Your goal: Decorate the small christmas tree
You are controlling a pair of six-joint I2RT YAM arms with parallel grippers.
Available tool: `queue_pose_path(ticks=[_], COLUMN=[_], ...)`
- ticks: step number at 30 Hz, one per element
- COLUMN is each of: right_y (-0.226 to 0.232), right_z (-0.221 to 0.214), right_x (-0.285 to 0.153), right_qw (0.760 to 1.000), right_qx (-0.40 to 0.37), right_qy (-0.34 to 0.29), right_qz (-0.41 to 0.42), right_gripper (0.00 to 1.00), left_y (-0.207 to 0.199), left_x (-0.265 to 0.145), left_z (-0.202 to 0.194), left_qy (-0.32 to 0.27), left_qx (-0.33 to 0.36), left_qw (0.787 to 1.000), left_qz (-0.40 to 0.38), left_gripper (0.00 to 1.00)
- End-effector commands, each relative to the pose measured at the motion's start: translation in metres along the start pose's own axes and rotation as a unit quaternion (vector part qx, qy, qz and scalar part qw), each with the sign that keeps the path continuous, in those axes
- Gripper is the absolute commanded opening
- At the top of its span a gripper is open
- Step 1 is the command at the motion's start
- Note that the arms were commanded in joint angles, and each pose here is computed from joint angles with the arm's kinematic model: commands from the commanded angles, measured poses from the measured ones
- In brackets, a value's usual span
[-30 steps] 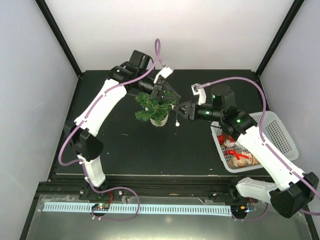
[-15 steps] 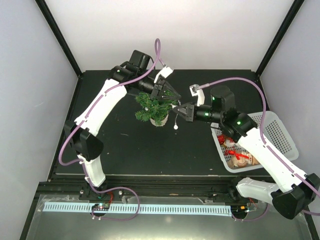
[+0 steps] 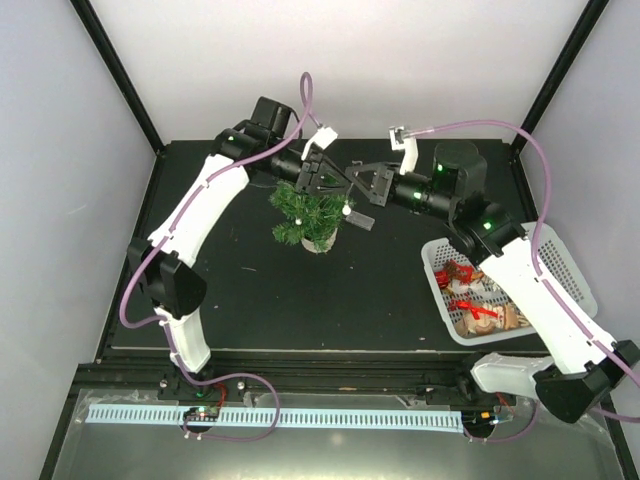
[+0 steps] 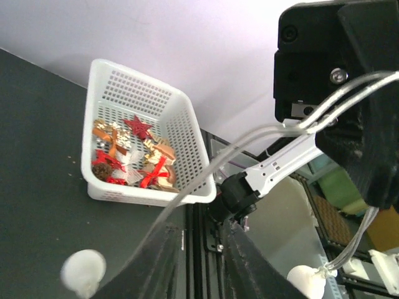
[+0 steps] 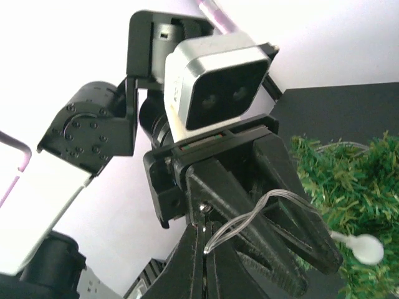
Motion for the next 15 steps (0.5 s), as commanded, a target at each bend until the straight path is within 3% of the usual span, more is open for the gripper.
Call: queue_pose_path(ticks=[1,12,15], right_y=[-0.001,-0.027,-0.034], right_z=[0.018,0.032,0.039], right_x=[0.01,0.037,0.048], right_qw=[1.0,0.998,0.998], right_qx=[0.0,0.037,0.046], right_qy=[-0.027,-0.045,-0.045], right_qz=[-0.004,-0.019,-0.024], right_gripper=[0.01,0.01,0.01], left_y=[0.005,0.004,0.005], left_x=[-0.012,-0.057,-0.084], left_z=[0.006,0.011,0.009], left_qy=[-0.016,-0.057,-0.076], left_qx=[-0.002,-0.002,-0.002], left_qw=[1.0,0.997,0.994], left_qz=[0.011,0.052,0.077], left_gripper=[0.26,0.64,0.68])
Point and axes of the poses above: each gripper's point midway between its finger pads, its own x axis out along the fingers, its own y axis along the line the jaws close on, z = x × y, the point moved 8 cm from there along -x, back along the fingers, and after that the axes turned 5 degrees about -x, right-handed, at the moved point
